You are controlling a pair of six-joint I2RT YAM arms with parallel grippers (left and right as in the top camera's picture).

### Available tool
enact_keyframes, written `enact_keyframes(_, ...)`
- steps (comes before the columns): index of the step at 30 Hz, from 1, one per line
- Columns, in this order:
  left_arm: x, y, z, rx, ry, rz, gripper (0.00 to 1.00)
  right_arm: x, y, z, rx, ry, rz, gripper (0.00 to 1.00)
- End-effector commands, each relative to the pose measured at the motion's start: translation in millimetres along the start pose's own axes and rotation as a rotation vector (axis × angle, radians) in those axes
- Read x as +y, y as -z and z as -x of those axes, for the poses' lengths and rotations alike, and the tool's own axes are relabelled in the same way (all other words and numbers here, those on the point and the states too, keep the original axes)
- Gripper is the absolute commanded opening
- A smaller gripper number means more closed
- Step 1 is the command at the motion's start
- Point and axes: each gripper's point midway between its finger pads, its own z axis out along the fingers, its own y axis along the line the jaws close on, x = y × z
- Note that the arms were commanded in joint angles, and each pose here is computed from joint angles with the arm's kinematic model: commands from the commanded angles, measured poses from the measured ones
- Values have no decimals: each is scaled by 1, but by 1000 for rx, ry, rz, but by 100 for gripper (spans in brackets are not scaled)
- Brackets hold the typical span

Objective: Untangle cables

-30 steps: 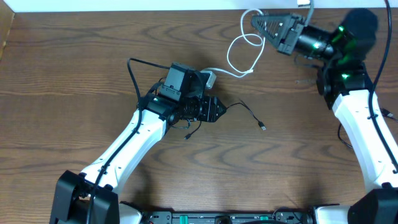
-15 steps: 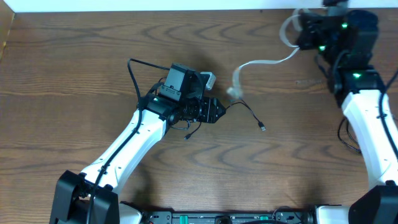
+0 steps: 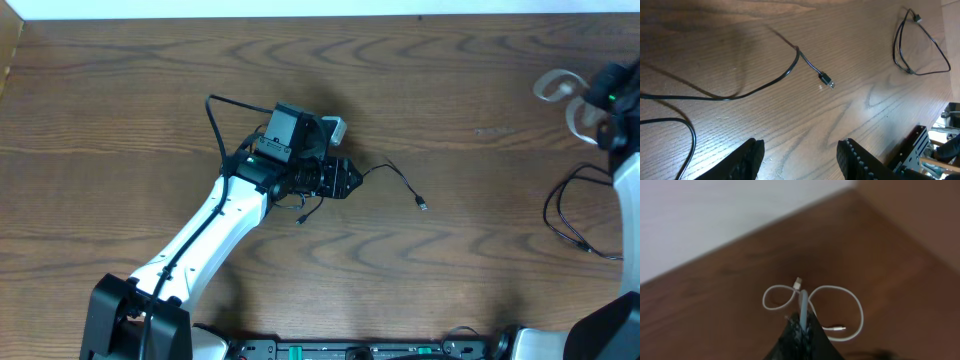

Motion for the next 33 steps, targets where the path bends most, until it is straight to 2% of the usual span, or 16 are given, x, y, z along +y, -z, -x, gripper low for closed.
enact_keyframes(1, 1, 1, 0, -5, -23, 8, 52, -56, 6, 8, -13, -26, -206, 1)
enact_keyframes(10, 1, 1, -1, -1, -20, 9, 52, -102, -8, -20, 106, -78, -255, 3)
enact_keyframes(13, 1, 1, -1, -1, -20, 9, 52, -93, -13, -26, 133, -89, -178, 34)
enact_keyframes(14, 1, 1, -1, -2, -21, 9, 52, -86, -15, -28, 140, -93, -137, 41)
enact_keyframes(16, 1, 1, -1, -2, -21, 9, 52, -73, -17, -30, 154, -99, -63, 47)
enact_keyframes(24, 1, 1, -2, 1, -18, 10, 52, -34, -25, -51, 245, -122, 162, 48)
enact_keyframes(33, 11, 2, -2, -2, -11, 66, 52, 43, -19, -112, 504, -153, 492, 51)
